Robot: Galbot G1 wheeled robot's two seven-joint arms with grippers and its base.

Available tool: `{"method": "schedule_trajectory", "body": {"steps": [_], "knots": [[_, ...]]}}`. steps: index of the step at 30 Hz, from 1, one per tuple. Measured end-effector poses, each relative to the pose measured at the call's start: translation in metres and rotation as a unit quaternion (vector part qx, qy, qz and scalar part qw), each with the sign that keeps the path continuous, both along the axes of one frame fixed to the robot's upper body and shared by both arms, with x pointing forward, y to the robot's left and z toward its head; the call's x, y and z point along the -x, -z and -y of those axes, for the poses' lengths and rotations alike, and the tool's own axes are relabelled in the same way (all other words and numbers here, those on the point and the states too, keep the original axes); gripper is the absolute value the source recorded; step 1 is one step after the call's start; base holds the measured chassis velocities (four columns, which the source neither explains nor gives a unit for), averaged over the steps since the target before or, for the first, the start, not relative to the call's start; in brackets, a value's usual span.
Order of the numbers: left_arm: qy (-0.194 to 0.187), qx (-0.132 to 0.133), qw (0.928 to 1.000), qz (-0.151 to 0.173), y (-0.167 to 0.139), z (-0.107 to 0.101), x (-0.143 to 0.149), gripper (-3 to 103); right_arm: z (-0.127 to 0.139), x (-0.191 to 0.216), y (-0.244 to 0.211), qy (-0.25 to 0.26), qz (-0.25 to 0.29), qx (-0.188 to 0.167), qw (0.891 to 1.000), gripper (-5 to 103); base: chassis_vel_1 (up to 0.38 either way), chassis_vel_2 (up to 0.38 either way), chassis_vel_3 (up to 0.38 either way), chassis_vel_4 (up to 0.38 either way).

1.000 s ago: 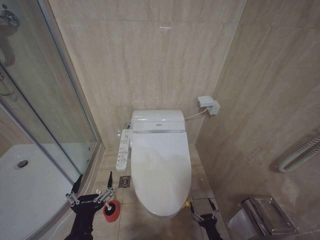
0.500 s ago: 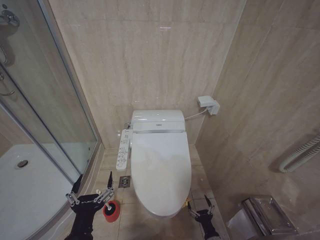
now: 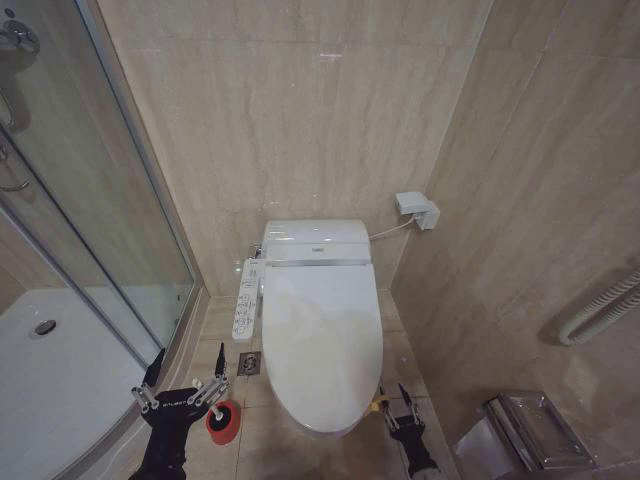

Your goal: Open the toilet lid, clean the toilet bowl with a toilet brush, close the toilet lid, and flush.

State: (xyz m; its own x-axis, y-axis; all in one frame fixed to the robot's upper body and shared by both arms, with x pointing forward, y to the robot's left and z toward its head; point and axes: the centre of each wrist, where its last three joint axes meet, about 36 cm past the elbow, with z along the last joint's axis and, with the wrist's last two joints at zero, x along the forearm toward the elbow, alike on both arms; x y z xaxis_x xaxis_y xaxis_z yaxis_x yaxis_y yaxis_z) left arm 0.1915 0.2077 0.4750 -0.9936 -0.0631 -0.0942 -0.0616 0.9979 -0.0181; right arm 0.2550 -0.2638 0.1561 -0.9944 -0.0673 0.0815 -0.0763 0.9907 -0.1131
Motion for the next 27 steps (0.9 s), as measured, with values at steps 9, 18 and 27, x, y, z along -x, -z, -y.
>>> {"method": "schedule_trajectory", "body": {"steps": [9, 18, 27], "knots": [[0.0, 0.0, 1.0, 0.0, 0.0, 0.0, 0.0, 100, 0.001, 0.01, 0.002, -0.001, 0.001, -0.001, 1.0, 37, 0.0, 0.0, 0.0, 0.0], [0.0, 0.0, 1.0, 0.0, 0.0, 0.0, 0.0, 100, 0.011, 0.017, -0.034, 0.005, 0.039, -0.011, 0.999, 1, 0.0, 0.0, 0.0, 0.0], [0.0, 0.0, 1.0, 0.0, 0.0, 0.0, 0.0, 100, 0.022, 0.033, -0.117, 0.019, 0.073, -0.054, 0.996, 1, 0.0, 0.0, 0.0, 0.0]]}}
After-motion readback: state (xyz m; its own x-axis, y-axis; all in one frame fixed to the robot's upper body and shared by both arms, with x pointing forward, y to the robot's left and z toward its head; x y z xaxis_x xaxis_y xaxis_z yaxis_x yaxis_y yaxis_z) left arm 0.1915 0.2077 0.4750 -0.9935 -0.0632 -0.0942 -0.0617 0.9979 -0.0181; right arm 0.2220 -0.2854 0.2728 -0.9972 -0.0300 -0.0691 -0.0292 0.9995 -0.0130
